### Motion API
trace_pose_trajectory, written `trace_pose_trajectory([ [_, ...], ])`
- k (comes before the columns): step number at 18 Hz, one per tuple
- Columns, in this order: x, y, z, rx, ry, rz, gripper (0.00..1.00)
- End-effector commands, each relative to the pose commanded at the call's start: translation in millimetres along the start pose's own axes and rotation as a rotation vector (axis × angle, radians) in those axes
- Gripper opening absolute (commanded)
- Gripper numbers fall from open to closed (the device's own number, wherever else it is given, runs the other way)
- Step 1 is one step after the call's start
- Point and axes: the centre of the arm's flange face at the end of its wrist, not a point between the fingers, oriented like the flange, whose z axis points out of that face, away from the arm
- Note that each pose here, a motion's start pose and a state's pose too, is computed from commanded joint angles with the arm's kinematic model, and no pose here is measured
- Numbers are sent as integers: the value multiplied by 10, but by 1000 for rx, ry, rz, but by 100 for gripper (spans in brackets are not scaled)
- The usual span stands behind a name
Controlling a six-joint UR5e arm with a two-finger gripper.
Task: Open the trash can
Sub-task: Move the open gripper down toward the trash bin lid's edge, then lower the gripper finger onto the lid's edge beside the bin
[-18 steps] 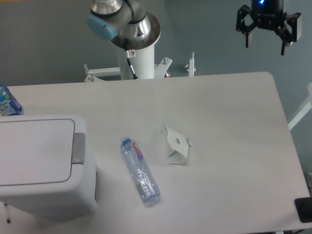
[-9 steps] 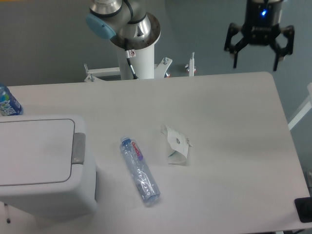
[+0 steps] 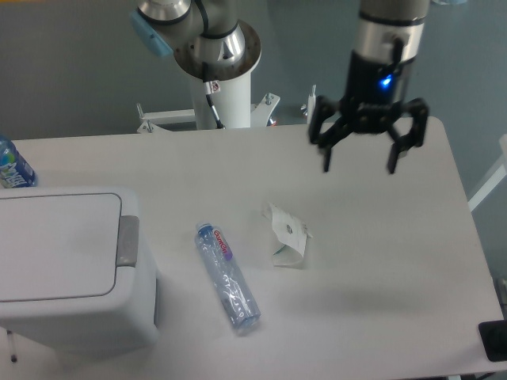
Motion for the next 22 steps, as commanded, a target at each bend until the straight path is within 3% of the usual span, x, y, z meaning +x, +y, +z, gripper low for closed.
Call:
trace_pose_trajectory([
  [4, 362, -100, 104, 30, 19, -62, 100],
  [13, 1048, -191, 425, 8, 76, -99, 100],
  [22, 1404, -169, 687, -22, 106, -62, 100],
])
